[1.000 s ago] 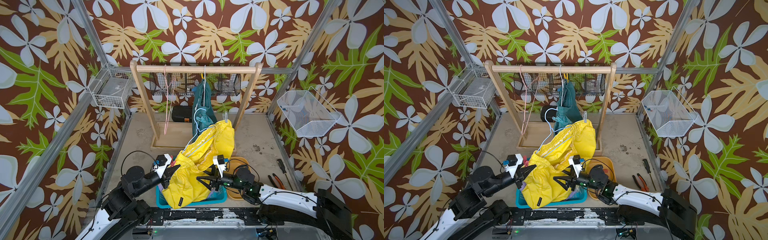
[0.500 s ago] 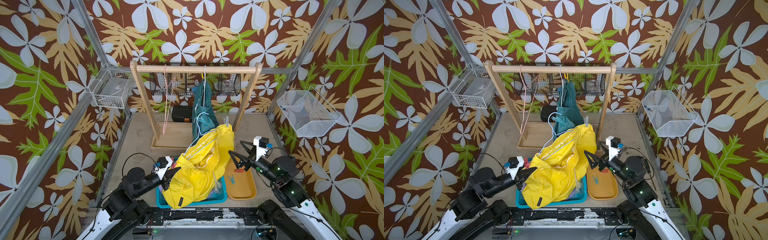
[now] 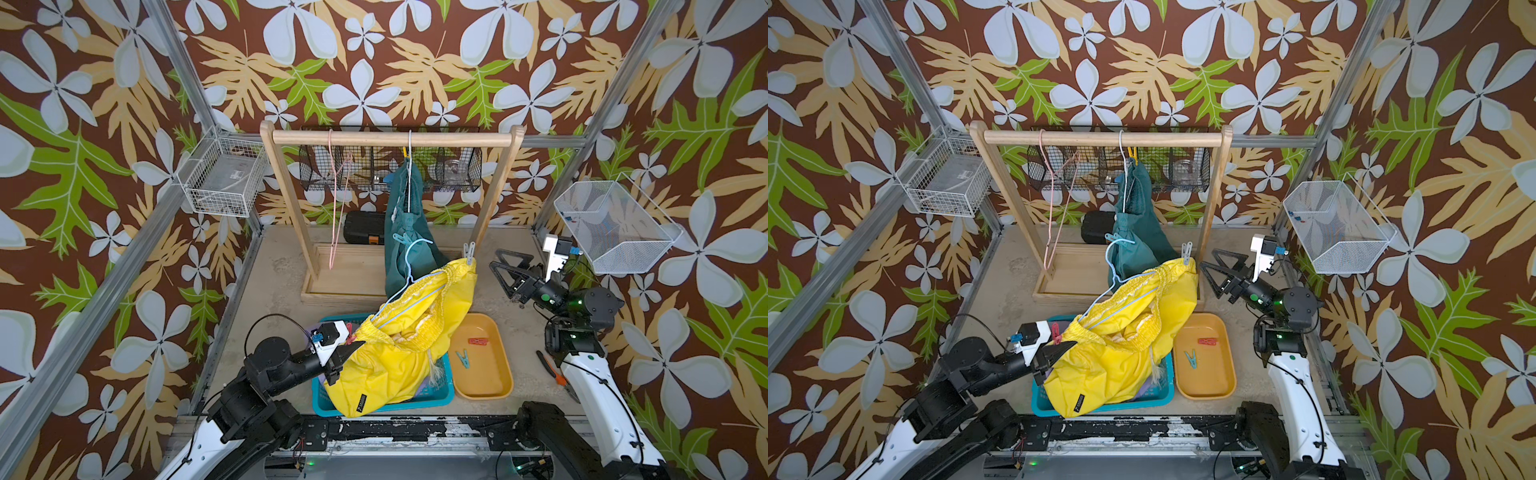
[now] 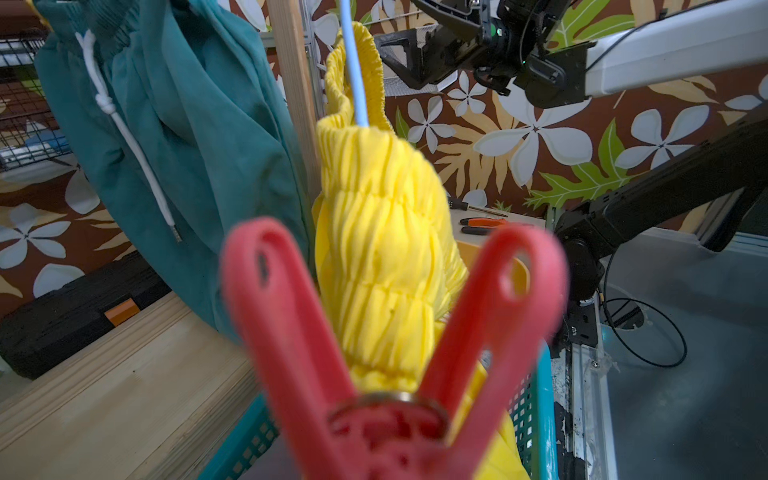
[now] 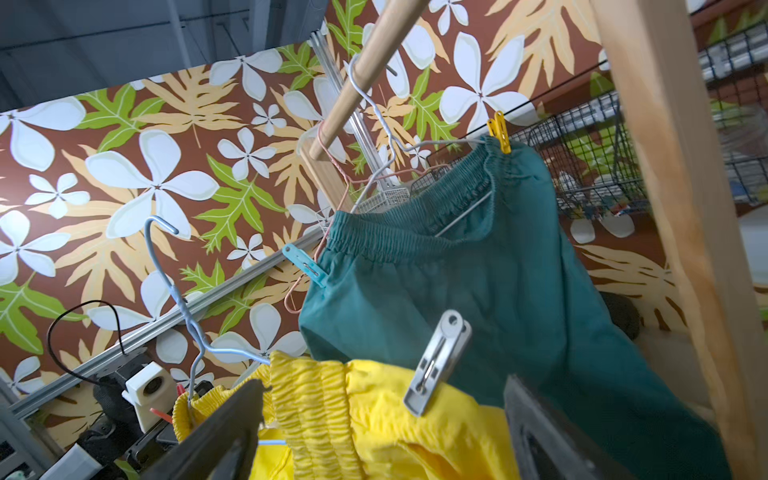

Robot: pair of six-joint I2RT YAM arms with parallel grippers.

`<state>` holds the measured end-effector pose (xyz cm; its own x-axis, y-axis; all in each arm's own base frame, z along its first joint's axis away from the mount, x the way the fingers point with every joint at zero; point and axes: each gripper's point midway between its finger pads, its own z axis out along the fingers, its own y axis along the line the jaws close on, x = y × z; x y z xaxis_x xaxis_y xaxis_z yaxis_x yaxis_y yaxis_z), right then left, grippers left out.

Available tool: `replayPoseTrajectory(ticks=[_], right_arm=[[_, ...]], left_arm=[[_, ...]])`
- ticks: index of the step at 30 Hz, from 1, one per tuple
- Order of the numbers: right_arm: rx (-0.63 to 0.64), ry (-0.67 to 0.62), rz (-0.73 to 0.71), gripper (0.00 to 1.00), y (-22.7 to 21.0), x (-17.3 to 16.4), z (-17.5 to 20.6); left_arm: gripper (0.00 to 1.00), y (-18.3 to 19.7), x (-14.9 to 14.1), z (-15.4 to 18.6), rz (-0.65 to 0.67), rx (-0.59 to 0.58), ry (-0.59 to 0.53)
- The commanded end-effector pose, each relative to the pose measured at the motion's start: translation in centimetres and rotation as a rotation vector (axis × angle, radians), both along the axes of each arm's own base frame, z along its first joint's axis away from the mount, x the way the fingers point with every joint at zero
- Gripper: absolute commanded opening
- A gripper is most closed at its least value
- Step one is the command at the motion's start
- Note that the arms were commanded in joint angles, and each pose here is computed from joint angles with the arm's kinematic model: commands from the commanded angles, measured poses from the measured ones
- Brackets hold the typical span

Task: Remove the clothespins securing shorts to the hanger
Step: Remove the clothespin from the hanger.

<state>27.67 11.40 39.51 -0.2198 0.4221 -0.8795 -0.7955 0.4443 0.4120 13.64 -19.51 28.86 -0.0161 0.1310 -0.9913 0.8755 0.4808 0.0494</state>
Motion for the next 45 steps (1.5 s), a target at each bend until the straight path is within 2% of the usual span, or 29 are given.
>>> replayPoseTrajectory(ticks=[1, 8, 14, 33, 45], right_arm=[[-0.025, -0.078, 0.095, 0.89, 0.5, -0.9, 0.9], [0.009, -0.102, 0.219, 0.84, -1.0, -2.5, 0.9], [-0.030, -0.127, 0.220, 0.82, -0.8, -3.0, 0.4], [-0.045, -0.153, 0.283, 0.79, 0.9, -4.3, 0.6], [-0.051, -0.181, 0.310, 0.70, 1.7, -5.2, 1.1]], left_arm=[[0.00, -0.5, -1.1, 2.0, -0.074, -0.039, -0.123], [0.00, 0.0, -0.9, 1.8, -0.047, -0.006, -0.174], [0.00, -0.1, -0.7, 1.8, -0.046, 0.016, -0.204], [0.00, -0.8, -1.7, 2.6, -0.126, 0.041, -0.279], [0.00, -1.0, -2.0, 2.5, -0.151, 0.040, -0.277]])
